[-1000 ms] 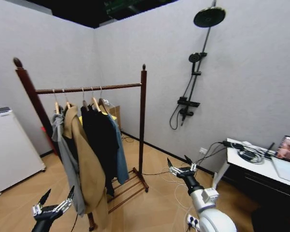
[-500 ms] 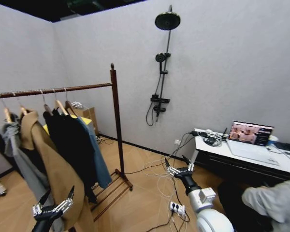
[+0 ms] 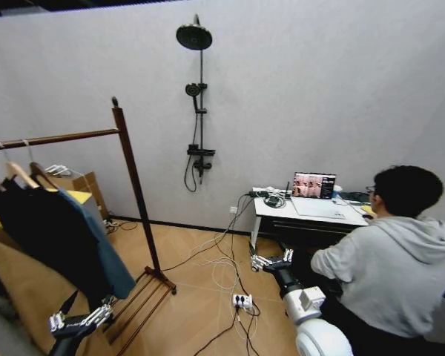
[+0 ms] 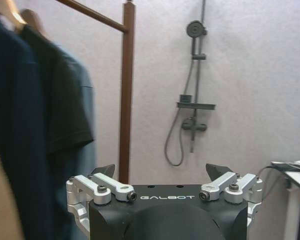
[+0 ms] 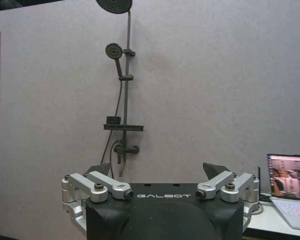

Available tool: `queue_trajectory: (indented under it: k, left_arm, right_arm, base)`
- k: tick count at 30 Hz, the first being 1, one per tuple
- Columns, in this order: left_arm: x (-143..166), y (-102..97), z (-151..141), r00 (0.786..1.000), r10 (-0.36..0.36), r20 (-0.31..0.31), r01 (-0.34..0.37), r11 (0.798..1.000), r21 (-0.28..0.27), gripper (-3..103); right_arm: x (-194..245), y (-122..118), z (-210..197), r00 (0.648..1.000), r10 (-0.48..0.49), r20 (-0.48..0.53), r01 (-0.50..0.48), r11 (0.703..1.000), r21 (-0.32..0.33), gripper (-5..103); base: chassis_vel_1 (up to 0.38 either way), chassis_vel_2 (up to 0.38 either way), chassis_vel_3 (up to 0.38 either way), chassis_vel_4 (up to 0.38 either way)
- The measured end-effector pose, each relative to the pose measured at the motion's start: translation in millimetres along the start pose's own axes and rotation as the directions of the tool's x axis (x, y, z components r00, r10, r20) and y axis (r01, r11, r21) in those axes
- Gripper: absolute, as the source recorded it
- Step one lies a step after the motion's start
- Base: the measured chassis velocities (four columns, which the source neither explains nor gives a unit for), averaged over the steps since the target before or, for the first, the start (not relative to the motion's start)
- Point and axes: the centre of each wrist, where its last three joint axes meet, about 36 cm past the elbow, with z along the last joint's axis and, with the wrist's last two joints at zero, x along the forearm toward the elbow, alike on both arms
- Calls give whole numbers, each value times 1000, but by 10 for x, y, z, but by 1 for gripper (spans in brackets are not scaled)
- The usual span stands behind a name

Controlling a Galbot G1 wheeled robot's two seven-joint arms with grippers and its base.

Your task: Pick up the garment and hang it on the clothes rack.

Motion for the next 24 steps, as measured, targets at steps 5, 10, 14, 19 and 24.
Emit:
queue_trajectory:
  k: [5,10,14,19,24]
  left_arm:
    - [0,0,0,1000,0,0,0,1000,0,100]
    - [0,0,0,1000,0,0,0,1000,0,100]
    - [0,0,0,1000,0,0,0,1000,0,100]
    - [0,0,0,1000,0,0,0,1000,0,100]
    - [0,0,0,1000,0,0,0,1000,0,100]
  right_arm:
    - [2,17,14,1000,-3,-4,3,1000,-3,100]
    - [20,17,33,1000,-1,-13,1,1000,-3,100]
    - [25,9,32,1000,2,-12,-2,1000,-1,100]
    - [37,11,35,1000,2,-13,-2,1000,-2,100]
    - [44,16,41,1000,2,-11,-2,1000,-4,100]
  base:
    - [-121,-126,-123,-150]
    - [-102,-134,-129,-105]
    - [-37,-70,-49,-23]
    - [43,-27,-34,24]
    - [91,-78,-95,76]
